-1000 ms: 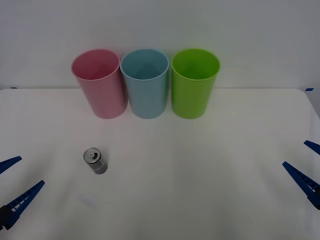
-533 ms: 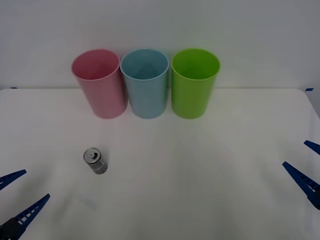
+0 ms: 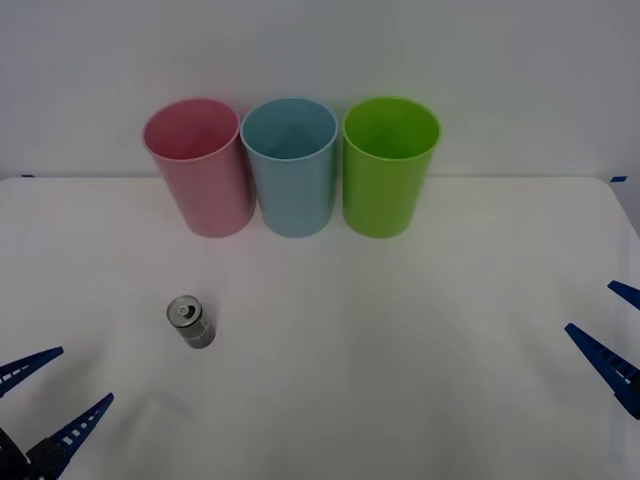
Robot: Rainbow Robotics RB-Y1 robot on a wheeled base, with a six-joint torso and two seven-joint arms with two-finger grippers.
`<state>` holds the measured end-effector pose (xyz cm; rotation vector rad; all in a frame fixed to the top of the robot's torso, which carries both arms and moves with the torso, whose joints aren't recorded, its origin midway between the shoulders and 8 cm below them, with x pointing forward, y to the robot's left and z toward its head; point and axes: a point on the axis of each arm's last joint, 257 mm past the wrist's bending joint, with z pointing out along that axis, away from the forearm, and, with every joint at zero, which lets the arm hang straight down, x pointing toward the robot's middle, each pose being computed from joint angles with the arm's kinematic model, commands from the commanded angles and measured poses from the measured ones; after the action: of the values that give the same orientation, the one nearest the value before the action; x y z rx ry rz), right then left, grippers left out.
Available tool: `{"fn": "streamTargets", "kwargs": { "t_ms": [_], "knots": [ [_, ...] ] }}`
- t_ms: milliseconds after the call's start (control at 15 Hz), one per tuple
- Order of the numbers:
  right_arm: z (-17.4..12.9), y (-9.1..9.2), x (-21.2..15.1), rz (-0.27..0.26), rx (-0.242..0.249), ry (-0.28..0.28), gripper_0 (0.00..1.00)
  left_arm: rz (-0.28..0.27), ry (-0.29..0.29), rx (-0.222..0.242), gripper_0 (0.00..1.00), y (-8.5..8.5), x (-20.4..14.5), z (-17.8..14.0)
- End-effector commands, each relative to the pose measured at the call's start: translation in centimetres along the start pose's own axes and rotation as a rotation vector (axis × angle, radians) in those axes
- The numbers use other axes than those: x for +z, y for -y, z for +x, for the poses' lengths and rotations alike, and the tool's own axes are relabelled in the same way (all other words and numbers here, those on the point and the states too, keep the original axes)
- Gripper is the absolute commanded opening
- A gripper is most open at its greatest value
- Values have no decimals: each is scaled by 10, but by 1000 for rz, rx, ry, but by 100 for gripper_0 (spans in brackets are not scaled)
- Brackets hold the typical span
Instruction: Grasp the object on the table and drop it into the matching bin: aluminum can to the light blue bin, PET bottle to the pink bin.
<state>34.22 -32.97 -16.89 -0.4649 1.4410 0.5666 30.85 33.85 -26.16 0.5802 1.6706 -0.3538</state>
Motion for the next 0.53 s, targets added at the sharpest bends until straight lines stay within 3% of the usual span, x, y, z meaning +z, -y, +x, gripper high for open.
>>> {"fn": "streamTargets", "kwargs": {
  "t_ms": [67, 533],
  "knots": [
    [0, 0, 0, 0, 0, 0, 100, -13, -4, 11, 100, 0, 7, 3],
    [0, 0, 0, 0, 0, 0, 100, -11, 50, -90, 100, 11, 33, 6]
  ]
}}
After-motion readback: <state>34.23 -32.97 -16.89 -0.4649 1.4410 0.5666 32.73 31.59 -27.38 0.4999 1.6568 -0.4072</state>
